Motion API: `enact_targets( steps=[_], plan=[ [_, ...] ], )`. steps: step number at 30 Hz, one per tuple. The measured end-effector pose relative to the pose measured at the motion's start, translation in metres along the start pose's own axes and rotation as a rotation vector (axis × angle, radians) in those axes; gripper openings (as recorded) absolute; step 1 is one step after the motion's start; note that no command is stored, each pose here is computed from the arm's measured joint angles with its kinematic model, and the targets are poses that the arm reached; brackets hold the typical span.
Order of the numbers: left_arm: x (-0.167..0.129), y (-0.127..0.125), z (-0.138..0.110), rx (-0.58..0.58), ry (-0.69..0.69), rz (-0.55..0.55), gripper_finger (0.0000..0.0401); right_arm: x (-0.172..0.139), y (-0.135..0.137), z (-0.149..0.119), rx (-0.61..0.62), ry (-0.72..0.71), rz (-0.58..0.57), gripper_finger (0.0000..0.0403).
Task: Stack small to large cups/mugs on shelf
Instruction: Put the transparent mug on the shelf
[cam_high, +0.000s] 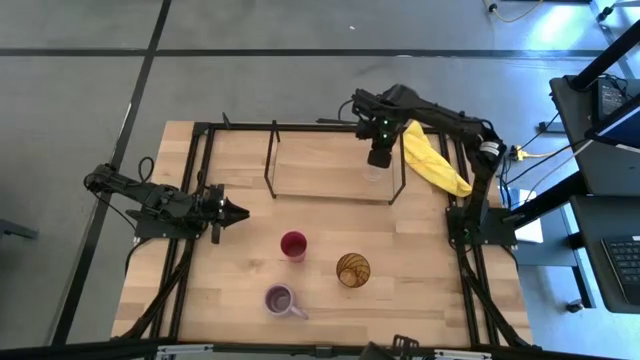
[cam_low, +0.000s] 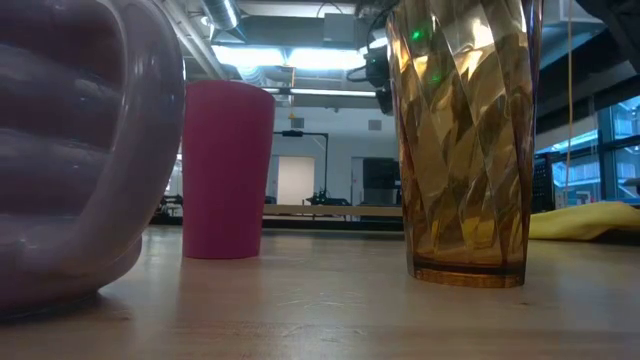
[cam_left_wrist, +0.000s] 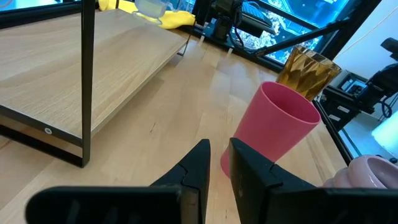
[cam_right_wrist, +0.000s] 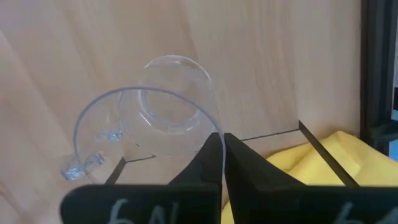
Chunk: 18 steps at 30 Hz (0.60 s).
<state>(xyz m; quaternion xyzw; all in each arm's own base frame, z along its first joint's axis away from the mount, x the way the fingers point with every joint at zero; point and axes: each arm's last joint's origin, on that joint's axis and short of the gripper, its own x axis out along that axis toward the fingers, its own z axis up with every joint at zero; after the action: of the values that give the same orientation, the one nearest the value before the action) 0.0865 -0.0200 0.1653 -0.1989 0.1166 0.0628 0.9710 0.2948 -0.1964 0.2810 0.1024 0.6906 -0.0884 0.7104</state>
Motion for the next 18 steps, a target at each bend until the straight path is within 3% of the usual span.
enact_targets(
  steps=[10, 18],
  plan=[
    [0.0, 0.0, 0.0, 0.0, 0.0, 0.0, 0.0053, 0.0, -0.0068, -0.0019, 0.024, -0.021, 0.055, 0.0008],
    [0.0, 0.0, 0.0, 0.0, 0.0, 0.0, 0.0053, 0.0066, -0.008, -0.0011, 0.019, -0.005, -0.004, 0.0008]
  ],
)
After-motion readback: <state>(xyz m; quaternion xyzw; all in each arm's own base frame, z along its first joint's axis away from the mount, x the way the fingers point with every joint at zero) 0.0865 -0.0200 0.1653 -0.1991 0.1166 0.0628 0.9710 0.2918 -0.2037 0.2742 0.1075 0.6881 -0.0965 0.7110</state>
